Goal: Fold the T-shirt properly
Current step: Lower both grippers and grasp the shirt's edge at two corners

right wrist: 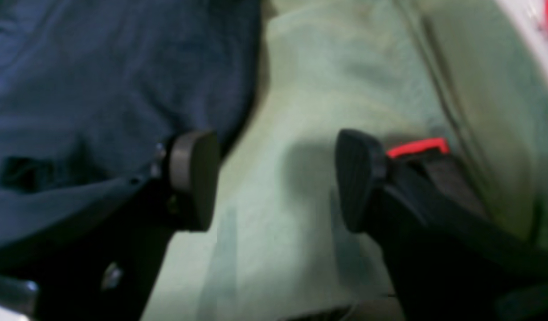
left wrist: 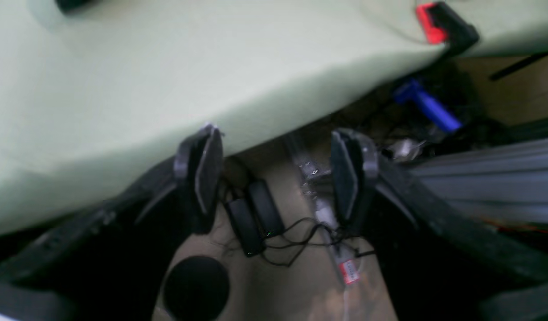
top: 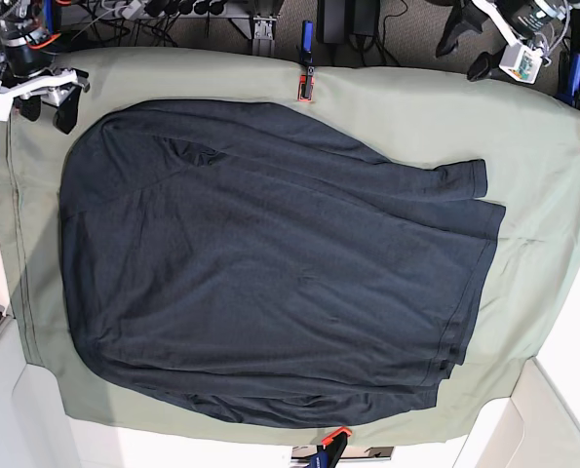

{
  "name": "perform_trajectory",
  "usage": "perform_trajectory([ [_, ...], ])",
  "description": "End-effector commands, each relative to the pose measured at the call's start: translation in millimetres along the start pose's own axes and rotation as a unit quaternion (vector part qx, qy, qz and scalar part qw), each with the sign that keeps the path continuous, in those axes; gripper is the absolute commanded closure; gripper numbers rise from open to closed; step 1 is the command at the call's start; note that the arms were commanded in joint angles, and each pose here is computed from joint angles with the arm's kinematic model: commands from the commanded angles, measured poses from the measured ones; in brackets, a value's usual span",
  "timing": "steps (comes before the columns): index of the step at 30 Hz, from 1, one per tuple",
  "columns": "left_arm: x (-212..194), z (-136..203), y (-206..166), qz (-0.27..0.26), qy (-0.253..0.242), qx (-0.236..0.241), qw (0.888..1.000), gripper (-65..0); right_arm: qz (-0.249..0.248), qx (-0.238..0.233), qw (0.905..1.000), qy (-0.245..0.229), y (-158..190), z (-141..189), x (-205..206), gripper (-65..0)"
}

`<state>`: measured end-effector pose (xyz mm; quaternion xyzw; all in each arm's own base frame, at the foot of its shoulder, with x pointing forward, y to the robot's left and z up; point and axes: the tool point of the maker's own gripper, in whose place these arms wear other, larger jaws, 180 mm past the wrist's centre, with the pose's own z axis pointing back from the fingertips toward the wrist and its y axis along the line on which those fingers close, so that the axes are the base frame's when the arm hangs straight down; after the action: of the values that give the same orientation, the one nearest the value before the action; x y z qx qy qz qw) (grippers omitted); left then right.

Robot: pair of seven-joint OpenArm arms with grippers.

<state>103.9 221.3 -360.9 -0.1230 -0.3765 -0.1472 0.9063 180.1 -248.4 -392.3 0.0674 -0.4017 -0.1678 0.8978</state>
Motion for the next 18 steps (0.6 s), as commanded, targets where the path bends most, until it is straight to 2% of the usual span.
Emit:
perform_trajectory([
  [1,11,1,8,-0.008,-0.012,0.009,1.0,-40.2,0.001,0.007,0.9998,-0.019,3,-4,11,-40.7],
  [11,53,-21,71,-0.05,-0.039,0.063,0.996,-40.2,-0.017,0.041,0.9988,-0.017,27,-21,10,-40.7],
  [18,72,-38,122,0.002,-0.077,0.093,0.993,-40.2,-0.028,0.043,0.9986,-0.014,35,-23,1,-40.7],
])
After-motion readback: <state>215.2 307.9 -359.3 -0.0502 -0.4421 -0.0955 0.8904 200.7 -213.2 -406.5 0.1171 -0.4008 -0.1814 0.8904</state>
